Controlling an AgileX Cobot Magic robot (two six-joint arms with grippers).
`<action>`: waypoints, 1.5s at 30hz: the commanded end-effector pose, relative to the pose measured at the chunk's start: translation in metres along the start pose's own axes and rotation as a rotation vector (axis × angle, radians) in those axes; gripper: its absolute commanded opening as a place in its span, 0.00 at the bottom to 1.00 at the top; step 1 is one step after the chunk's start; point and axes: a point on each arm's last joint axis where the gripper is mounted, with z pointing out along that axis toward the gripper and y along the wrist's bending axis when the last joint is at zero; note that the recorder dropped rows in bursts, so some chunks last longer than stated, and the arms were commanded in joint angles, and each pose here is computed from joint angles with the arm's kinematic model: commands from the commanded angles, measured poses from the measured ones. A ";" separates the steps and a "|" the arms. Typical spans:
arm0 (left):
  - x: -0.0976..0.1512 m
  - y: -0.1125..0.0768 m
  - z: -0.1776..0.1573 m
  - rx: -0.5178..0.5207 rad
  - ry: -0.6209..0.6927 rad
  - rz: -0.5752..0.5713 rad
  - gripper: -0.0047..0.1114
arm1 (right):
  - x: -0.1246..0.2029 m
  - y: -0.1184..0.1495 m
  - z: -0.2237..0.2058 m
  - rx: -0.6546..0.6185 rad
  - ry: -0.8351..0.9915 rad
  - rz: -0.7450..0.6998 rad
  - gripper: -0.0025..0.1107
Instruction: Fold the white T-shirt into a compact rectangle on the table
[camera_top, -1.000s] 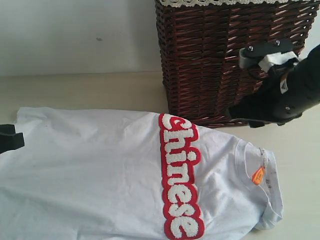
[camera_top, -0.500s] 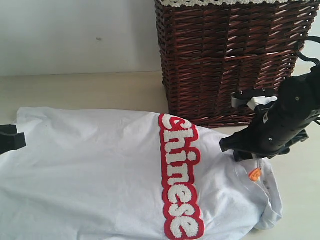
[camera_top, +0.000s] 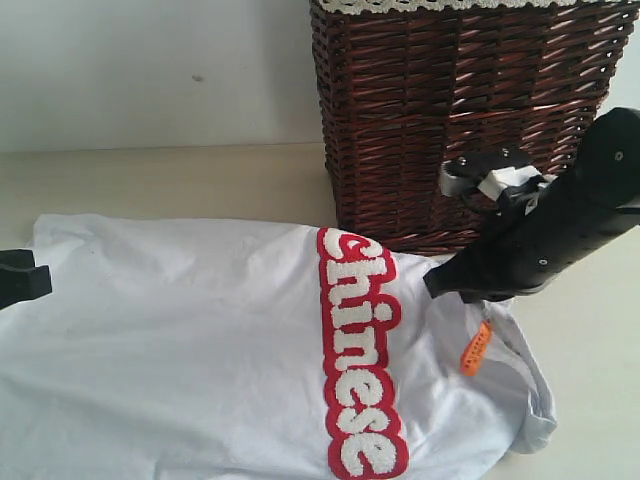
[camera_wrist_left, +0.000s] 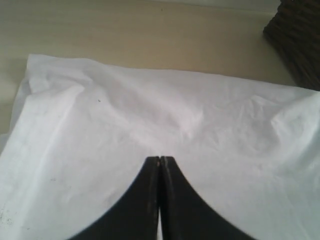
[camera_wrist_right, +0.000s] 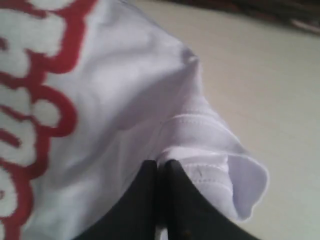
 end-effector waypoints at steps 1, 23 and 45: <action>-0.001 -0.002 -0.002 0.015 -0.020 -0.004 0.04 | 0.007 0.044 -0.023 -0.081 -0.048 -0.190 0.02; -0.002 -0.003 -0.002 0.021 -0.029 0.000 0.04 | 0.097 0.127 0.000 -0.208 0.310 -0.736 0.05; -0.002 -0.003 -0.002 0.024 -0.035 0.000 0.04 | 0.056 0.127 -0.088 -0.157 -0.182 -0.546 0.49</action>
